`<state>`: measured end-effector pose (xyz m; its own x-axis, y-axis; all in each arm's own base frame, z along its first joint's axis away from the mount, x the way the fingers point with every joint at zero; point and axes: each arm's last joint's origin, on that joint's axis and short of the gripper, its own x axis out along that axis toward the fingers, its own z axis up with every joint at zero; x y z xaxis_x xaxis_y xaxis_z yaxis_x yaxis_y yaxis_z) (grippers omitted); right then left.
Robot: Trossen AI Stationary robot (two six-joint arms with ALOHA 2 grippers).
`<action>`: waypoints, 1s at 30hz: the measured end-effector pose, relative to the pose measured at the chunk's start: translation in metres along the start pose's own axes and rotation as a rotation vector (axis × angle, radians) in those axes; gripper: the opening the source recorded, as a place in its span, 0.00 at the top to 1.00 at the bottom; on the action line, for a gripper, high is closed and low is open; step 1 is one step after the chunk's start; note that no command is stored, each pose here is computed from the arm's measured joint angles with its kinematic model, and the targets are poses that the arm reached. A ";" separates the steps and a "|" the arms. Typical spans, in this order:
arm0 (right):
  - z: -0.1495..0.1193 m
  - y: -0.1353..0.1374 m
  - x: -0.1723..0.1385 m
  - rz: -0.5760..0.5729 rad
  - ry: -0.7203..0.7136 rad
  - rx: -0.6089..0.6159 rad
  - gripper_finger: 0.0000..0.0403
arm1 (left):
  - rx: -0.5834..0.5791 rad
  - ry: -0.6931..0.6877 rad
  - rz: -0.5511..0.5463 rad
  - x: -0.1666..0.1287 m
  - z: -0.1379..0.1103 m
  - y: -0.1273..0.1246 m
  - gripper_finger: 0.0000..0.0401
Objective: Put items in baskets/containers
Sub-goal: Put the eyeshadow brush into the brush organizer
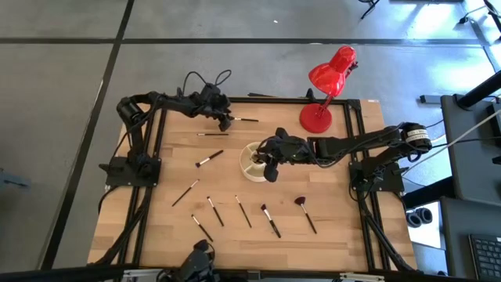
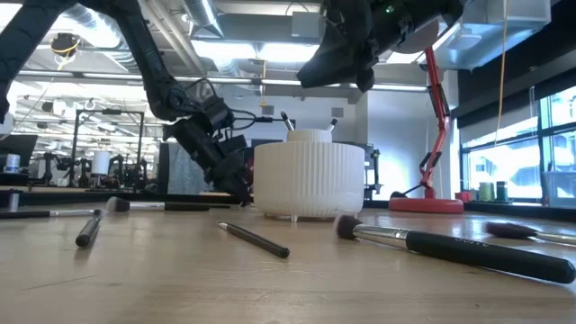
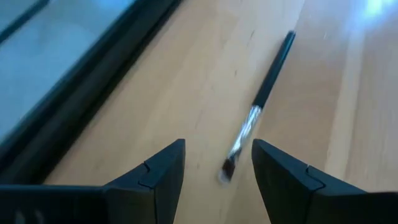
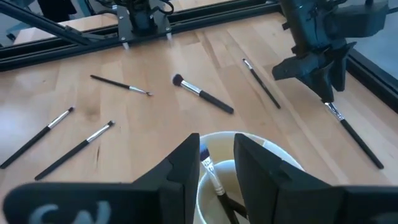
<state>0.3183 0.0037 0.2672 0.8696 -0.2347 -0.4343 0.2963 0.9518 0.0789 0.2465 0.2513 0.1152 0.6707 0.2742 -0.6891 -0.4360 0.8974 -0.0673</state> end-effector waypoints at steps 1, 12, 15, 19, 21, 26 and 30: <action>0.000 0.000 0.000 0.001 0.000 -0.002 0.75 | -0.001 0.002 0.003 0.000 0.000 0.000 0.55; -0.001 0.000 0.000 -0.001 0.006 -0.013 0.75 | 0.150 0.104 0.110 0.004 -0.003 -0.013 0.67; -0.001 0.000 0.000 -0.001 0.006 -0.013 0.75 | 0.179 0.103 0.096 0.005 -0.002 -0.018 0.70; -0.001 0.000 0.000 -0.001 0.006 -0.013 0.75 | 0.210 0.106 0.082 0.006 -0.002 -0.022 0.75; -0.001 0.000 0.000 -0.001 0.006 -0.017 0.76 | 0.227 0.108 0.076 0.006 -0.002 -0.024 0.78; -0.001 0.000 0.000 -0.001 0.006 -0.021 0.78 | 0.266 0.115 0.061 0.008 -0.002 -0.030 0.92; -0.002 0.000 0.000 -0.004 0.020 -0.022 0.79 | 0.316 0.120 0.063 0.008 0.000 -0.037 0.99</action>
<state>0.3174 0.0036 0.2654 0.8606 -0.2346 -0.4521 0.2906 0.9551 0.0574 0.2681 0.2201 0.1121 0.5648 0.3068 -0.7661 -0.2545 0.9478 0.1919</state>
